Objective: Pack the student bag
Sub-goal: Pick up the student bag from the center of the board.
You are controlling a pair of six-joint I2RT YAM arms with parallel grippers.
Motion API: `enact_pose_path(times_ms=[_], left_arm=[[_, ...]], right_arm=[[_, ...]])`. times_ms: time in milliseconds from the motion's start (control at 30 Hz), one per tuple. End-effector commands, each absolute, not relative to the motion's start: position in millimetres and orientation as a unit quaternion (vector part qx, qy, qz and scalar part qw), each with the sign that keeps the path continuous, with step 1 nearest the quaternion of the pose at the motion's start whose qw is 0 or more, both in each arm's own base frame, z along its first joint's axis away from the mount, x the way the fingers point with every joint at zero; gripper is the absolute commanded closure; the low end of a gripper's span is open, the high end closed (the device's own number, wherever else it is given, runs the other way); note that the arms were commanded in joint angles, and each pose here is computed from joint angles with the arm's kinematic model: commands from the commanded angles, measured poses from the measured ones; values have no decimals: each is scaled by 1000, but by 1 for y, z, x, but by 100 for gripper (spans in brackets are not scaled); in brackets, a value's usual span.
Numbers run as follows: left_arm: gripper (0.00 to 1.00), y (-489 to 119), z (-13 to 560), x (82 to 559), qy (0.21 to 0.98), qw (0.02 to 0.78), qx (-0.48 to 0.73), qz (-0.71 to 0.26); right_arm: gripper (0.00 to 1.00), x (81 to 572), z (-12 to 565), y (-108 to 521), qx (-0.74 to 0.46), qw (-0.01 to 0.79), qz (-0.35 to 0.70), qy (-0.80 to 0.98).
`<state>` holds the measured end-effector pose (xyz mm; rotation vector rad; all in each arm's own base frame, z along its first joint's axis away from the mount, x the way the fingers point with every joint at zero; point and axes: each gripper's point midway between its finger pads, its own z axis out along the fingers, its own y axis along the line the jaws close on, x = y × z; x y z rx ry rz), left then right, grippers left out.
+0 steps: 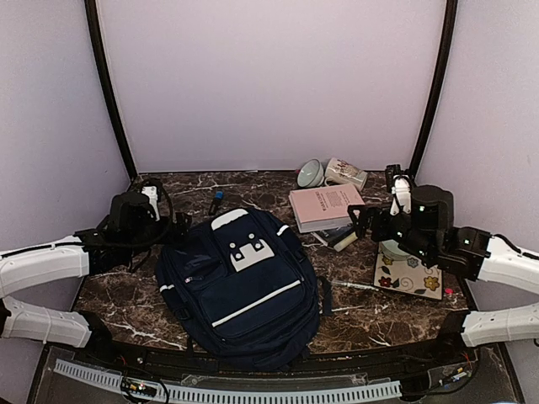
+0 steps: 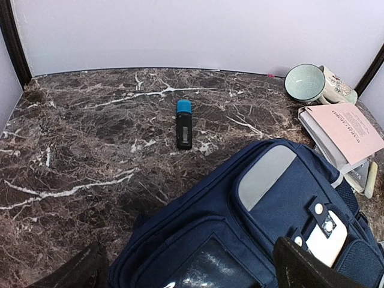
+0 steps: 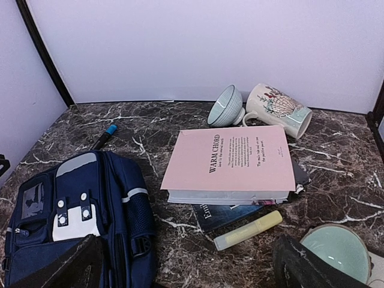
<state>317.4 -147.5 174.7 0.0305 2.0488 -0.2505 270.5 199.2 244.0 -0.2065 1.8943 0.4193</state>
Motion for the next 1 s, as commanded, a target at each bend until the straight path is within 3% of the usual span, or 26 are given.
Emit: enact_pose_path(times_ms=[0, 167, 300, 667, 967], left_arm=[[2, -149, 190, 321, 832, 545, 29, -98], [6, -167, 188, 318, 835, 531, 76, -123], [6, -207, 195, 302, 824, 539, 151, -90], [9, -328, 206, 251, 796, 495, 302, -175], [13, -392, 179, 210, 808, 432, 360, -176]], right_arm=[[1, 270, 261, 188, -49, 588, 186, 785], [1, 265, 259, 185, -51, 594, 196, 779], [1, 266, 256, 185, -53, 601, 194, 774], [1, 278, 246, 179, -32, 588, 156, 793], [1, 263, 244, 196, -38, 547, 236, 802]])
